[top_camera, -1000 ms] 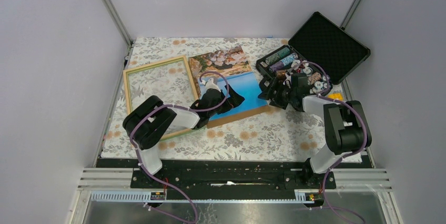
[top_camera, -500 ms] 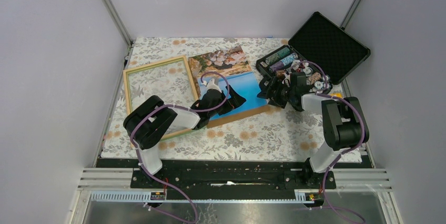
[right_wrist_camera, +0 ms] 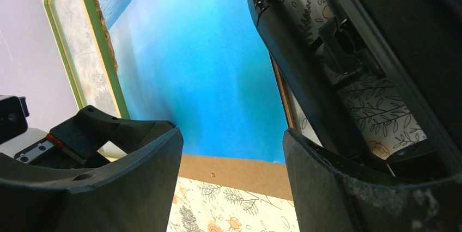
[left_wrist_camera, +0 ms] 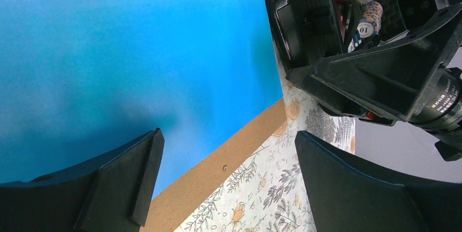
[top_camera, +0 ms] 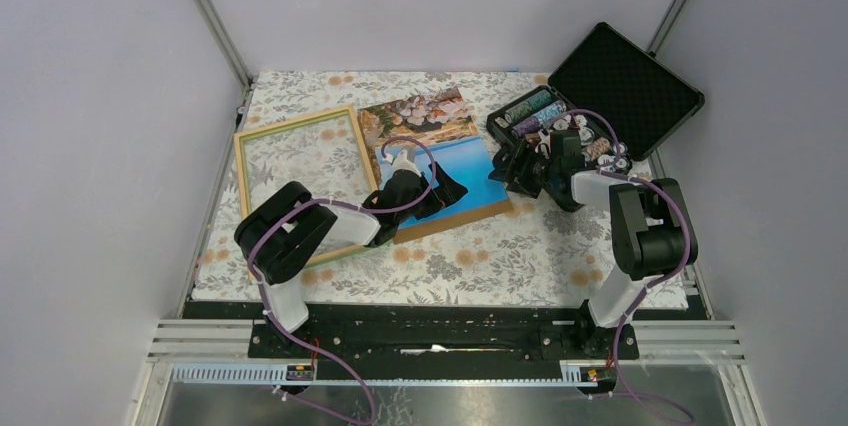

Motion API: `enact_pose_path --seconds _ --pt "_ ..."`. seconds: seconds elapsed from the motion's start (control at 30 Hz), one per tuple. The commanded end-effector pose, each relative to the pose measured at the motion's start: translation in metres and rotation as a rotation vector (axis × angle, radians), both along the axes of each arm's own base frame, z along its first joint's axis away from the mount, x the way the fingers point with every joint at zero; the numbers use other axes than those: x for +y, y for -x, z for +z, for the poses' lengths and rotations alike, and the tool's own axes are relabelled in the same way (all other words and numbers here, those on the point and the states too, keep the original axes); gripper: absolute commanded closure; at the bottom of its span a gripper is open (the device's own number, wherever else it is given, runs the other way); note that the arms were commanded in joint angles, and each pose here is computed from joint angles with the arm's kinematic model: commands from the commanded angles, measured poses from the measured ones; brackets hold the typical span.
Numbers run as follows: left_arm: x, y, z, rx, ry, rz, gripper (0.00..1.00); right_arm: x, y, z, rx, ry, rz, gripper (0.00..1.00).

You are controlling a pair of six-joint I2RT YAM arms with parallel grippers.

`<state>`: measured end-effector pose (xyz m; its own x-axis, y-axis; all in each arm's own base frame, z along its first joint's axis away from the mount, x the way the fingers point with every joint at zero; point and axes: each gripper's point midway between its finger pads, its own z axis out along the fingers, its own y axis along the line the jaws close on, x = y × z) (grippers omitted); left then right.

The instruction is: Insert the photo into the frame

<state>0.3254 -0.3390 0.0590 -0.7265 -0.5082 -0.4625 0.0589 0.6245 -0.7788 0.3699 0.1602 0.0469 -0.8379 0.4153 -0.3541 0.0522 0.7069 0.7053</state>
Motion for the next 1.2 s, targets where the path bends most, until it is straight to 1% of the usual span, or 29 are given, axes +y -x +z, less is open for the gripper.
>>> enact_pose_path --seconds 0.0,0.17,0.37,0.57,0.7,0.87,1.17 --pt "-0.003 -0.001 0.007 -0.028 0.031 -0.009 0.02 0.002 -0.005 0.008 -0.024 -0.016 0.018 0.26" --pt "-0.003 -0.001 0.006 -0.027 0.031 -0.008 0.02 -0.003 0.003 -0.004 -0.004 0.015 0.010 0.22" --pt "-0.003 -0.001 0.006 -0.024 0.029 -0.007 0.02 -0.002 0.009 -0.008 0.008 0.008 0.024 0.24" --pt "-0.004 -0.001 0.006 -0.022 0.028 -0.005 0.02 0.005 0.014 -0.006 0.008 -0.037 0.042 0.29" --pt "-0.004 -0.002 0.004 -0.017 0.024 -0.007 0.02 0.009 0.016 -0.003 0.009 -0.066 0.053 0.29" --pt "-0.005 -0.002 0.004 -0.015 0.022 -0.007 0.02 0.015 0.016 0.000 0.014 -0.112 0.067 0.27" --pt "-0.005 -0.003 0.004 -0.014 0.023 -0.006 0.02 0.032 0.012 0.018 0.006 -0.261 0.078 0.22"
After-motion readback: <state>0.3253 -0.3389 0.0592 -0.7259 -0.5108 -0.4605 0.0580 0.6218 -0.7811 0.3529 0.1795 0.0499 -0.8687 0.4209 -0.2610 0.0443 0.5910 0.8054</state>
